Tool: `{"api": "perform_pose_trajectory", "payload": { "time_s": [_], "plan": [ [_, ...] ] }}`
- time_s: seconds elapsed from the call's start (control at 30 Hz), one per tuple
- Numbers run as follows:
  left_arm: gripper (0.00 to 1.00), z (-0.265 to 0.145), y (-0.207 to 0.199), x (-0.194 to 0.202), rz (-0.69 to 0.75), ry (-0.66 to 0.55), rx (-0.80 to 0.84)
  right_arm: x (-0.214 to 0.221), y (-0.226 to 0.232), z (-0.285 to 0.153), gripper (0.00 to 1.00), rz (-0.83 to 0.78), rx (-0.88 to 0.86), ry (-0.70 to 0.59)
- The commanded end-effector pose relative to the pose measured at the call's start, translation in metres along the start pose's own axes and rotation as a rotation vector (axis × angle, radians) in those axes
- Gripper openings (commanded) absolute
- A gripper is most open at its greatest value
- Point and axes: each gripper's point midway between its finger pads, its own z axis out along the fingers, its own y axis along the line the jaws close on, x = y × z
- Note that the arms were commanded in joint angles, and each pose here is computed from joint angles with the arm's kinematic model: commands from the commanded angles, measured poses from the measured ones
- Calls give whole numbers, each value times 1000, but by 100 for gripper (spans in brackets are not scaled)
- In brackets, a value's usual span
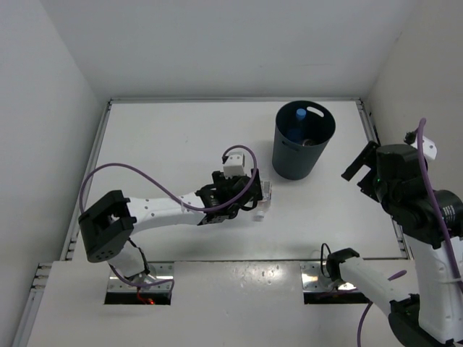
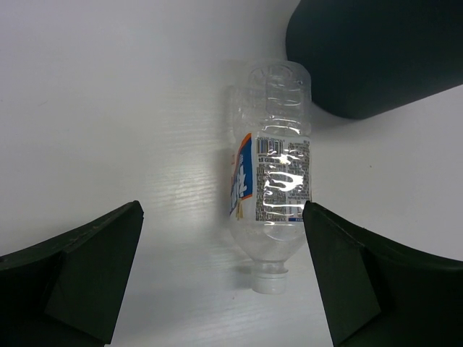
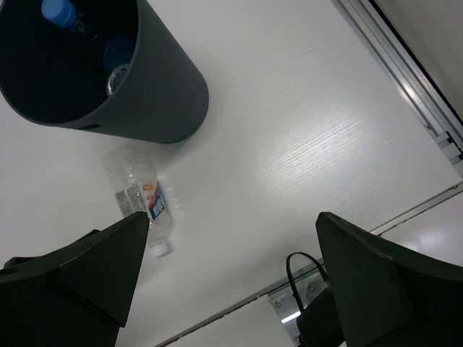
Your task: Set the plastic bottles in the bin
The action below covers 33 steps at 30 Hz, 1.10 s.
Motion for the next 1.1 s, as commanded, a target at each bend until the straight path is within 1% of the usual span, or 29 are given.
{"api": "perform_pose_trajectory", "payload": {
  "time_s": [0.0,0.23,0.4,0.47,0.57,0.73,0.9,0.97,1.0,1.07],
  "plan": [
    [99,-2,-9,1,3,1,24,3,-7,0,100,-1,28,8],
    [99,3,-10,15,72,50,32,6,-8,-3,100,12,16,8],
    [99,7,-16,25,92,86,49,8,-14,-5,100,22,24,3],
    [99,13,-17,37,136,117,55,10,-16,-5,100,21,26,5],
    [99,16,-18,42,180,138,53,14,-15,-3,100,16,23,18],
    [99,20,-14,44,163,126,55,14,-14,-1,100,12,29,24],
    [99,31,-34,23,166,61,114,16,-14,0,100,7,34,30],
    [99,43,-35,28,215,70,107,19,-15,2,100,3,40,36],
    [99,49,-44,20,220,60,118,19,-15,2,100,3,40,36],
    [99,59,-52,24,270,60,129,20,-14,6,100,-16,51,49]
  ]
}}
